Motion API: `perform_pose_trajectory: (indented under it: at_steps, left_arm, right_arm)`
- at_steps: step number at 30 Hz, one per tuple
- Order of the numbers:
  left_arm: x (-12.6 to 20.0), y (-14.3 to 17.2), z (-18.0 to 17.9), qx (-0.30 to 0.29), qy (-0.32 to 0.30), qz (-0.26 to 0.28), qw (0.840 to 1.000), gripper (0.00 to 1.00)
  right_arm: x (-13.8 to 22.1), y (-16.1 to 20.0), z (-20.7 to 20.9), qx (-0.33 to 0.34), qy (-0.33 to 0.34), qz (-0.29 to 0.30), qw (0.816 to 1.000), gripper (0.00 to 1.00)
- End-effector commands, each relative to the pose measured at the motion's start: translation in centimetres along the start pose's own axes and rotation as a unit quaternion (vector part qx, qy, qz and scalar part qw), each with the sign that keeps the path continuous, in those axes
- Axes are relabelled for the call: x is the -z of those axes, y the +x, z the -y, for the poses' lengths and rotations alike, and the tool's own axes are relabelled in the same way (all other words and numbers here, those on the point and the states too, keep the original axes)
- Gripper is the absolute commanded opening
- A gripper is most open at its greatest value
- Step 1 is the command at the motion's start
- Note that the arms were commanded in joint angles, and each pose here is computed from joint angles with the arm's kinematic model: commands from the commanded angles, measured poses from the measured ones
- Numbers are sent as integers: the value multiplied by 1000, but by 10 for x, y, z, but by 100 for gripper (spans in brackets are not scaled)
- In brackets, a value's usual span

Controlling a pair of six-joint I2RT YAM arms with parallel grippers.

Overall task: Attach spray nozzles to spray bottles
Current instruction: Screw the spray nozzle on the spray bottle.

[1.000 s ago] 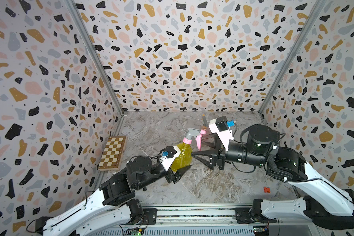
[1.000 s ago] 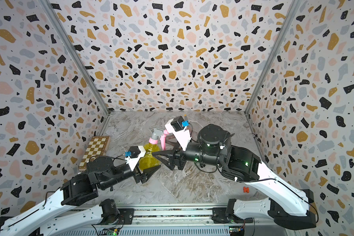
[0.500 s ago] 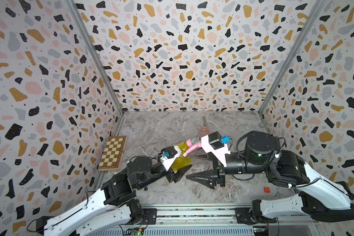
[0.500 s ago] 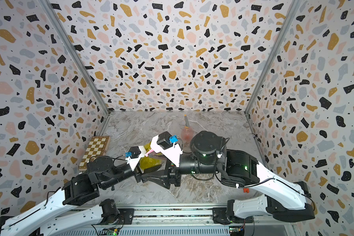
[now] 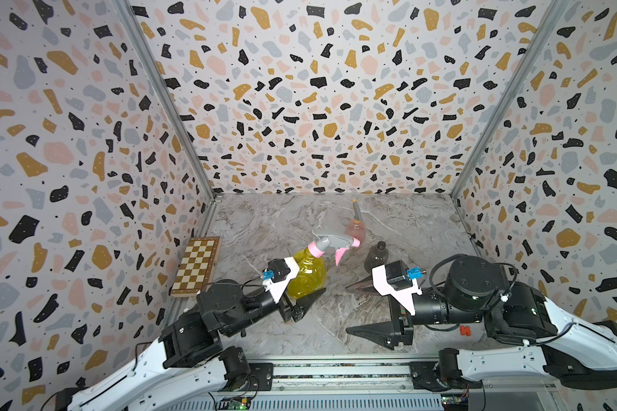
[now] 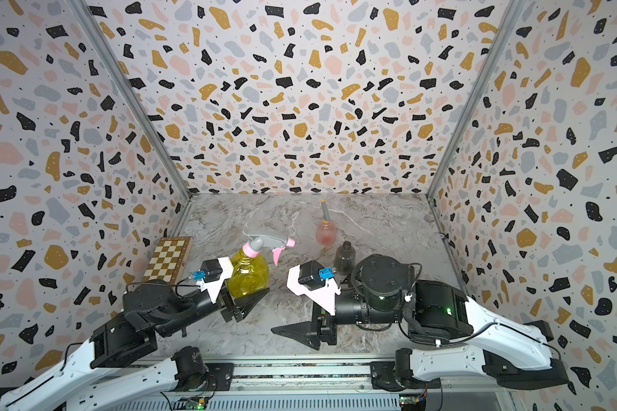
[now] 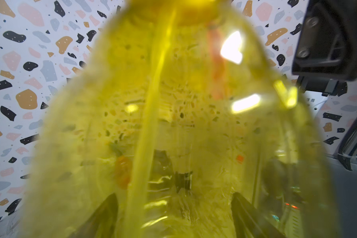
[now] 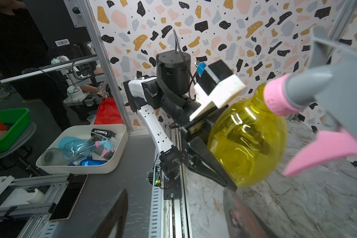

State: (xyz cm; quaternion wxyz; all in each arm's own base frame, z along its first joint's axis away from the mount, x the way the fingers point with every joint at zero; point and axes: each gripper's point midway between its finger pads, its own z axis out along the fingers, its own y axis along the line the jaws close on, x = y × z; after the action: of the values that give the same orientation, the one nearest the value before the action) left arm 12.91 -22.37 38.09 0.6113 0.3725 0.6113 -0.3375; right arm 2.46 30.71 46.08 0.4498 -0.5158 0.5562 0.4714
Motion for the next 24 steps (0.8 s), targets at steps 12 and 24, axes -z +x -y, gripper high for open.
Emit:
perform_pose_trajectory:
  at_steps: [12, 24]
  left_arm:
    - [7, -25, 52, 20, 155, 143, 977, 0]
    - [-13, -4, 52, 34, 154, 96, 983, 0]
  right_arm:
    - [23, -40, 12, 13, 48, 90, 995, 78]
    - [10, -62, 17, 0, 57, 94, 994, 87]
